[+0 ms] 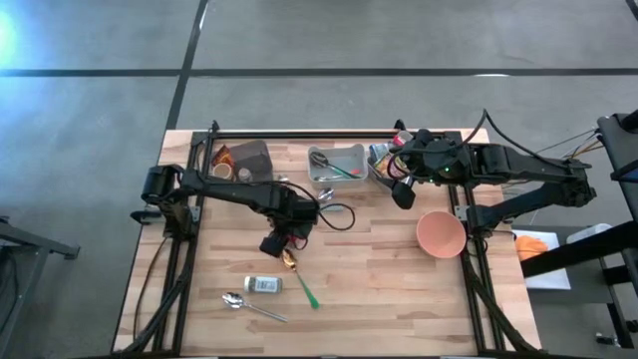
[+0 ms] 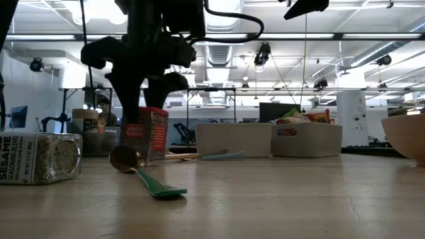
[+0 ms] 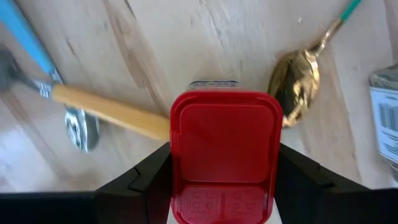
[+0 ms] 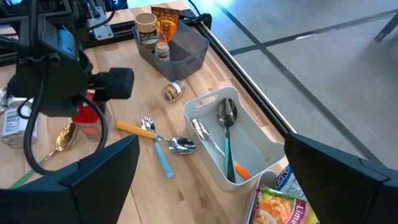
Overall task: Pick & Place Food Item
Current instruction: Put the red seasoning can into the black bin
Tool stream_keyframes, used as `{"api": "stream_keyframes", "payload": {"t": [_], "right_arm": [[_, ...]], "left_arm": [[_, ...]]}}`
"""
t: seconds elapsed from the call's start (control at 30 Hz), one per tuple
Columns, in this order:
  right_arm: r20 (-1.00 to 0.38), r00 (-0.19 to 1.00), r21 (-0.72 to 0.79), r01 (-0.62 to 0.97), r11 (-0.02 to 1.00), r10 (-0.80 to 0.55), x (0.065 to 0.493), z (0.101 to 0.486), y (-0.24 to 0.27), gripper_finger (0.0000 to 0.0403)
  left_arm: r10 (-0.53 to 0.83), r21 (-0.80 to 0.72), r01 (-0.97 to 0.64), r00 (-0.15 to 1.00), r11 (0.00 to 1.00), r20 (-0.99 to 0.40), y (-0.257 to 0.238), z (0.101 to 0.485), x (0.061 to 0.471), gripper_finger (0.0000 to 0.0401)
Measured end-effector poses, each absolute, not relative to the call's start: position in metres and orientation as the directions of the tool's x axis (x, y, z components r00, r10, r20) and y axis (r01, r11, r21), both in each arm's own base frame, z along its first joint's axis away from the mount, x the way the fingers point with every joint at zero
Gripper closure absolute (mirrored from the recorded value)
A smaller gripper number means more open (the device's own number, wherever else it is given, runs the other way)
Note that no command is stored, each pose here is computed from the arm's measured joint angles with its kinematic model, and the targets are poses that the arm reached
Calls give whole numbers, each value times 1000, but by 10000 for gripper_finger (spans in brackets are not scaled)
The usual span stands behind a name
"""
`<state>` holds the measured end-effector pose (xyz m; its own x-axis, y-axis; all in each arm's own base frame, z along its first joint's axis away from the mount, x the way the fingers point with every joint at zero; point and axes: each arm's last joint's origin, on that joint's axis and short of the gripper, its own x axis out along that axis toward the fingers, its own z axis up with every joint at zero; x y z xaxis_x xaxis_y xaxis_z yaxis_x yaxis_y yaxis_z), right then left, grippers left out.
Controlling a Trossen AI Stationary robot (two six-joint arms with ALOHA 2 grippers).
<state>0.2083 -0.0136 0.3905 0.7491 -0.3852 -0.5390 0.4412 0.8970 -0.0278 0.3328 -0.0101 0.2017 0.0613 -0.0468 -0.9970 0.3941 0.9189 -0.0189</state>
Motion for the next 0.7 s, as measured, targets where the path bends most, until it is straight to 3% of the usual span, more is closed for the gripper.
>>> {"api": "stream_keyframes", "payload": {"t": [0.17,0.4,0.57,0.7], "right_arm": [[-539,749,-28,441,897,-385,208,390,-14,4],[-539,749,-30,440,898,-385,208,390,-14,4],[-539,749,-31,439,898,-385,208,390,-14,4],[-540,750,-30,437,899,-383,208,391,-13,4]], "left_arm": [[-46,-25,343,53,939,-998,-4,215,329,194],[-29,-2,182,146,983,-989,27,248,319,194],[58,28,-148,205,989,-977,75,270,298,194],[102,-11,-472,214,881,-971,120,282,272,194]]}}
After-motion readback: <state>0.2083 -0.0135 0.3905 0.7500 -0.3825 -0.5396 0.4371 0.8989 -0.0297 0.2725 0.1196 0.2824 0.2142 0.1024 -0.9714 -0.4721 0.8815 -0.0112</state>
